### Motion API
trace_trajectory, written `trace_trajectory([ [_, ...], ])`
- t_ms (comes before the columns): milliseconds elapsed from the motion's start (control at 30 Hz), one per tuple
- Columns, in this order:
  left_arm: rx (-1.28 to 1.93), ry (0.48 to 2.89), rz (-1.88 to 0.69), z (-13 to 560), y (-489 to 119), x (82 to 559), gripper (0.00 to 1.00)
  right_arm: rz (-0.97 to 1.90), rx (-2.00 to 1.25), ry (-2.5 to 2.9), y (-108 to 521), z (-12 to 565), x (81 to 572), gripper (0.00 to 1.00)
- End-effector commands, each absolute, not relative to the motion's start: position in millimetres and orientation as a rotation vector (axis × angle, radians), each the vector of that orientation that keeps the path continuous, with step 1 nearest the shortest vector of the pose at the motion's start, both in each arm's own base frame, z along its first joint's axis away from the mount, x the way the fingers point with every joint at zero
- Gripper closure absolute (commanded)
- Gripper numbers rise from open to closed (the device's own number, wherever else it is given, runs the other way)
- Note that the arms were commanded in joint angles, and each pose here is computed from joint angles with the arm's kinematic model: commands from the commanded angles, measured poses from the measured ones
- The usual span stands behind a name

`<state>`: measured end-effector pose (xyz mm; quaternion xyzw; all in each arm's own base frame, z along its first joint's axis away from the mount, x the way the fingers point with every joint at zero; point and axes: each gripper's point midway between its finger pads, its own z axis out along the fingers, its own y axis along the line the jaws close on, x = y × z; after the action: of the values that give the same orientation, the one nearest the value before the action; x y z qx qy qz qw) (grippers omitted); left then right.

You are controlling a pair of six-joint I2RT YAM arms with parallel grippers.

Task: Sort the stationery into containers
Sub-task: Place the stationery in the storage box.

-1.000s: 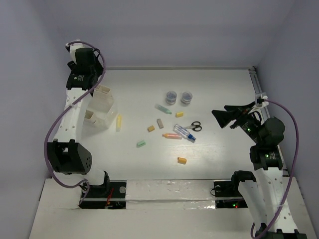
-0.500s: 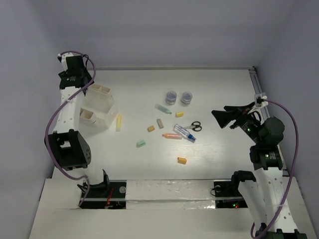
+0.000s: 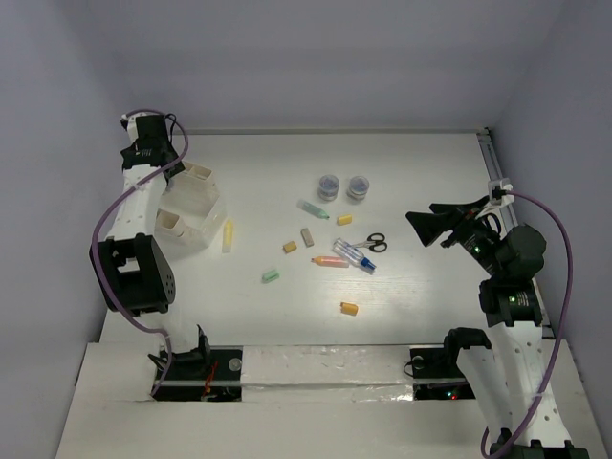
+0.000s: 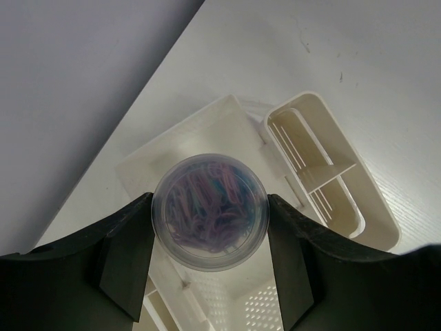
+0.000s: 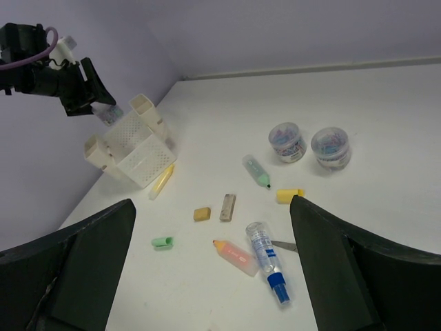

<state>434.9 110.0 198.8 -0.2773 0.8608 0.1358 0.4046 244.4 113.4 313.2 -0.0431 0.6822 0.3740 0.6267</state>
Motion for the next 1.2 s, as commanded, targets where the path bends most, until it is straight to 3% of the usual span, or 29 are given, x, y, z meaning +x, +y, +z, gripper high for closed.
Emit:
trace_trajectory([
  [0, -0.711, 2.127, 0.374, 204.6, 121.0, 438.6, 0.65, 0.846, -0.11, 1.54, 112.3, 320.7, 242.2, 0.0],
  [533, -0.742, 2.175, 0.408, 180.0, 130.5, 436.8, 0.59, 0.847, -0.111, 1.542, 112.5, 320.0, 242.1, 0.0],
  [733, -0.748, 2.174, 0.416, 178.9, 131.6, 436.6, 0.47, 0.848, -0.112, 1.542, 112.7, 320.0, 241.9, 0.0],
  [867, -0.755, 2.167, 0.418, 180.1, 132.1, 436.2, 0.31, 0.849, -0.114, 1.541, 112.9, 320.3, 241.4, 0.0],
  [1167, -0.762, 2.122, 0.41, 199.4, 133.4, 438.7, 0.21, 0.845, -0.114, 1.536, 112.5, 322.0, 241.3, 0.0],
])
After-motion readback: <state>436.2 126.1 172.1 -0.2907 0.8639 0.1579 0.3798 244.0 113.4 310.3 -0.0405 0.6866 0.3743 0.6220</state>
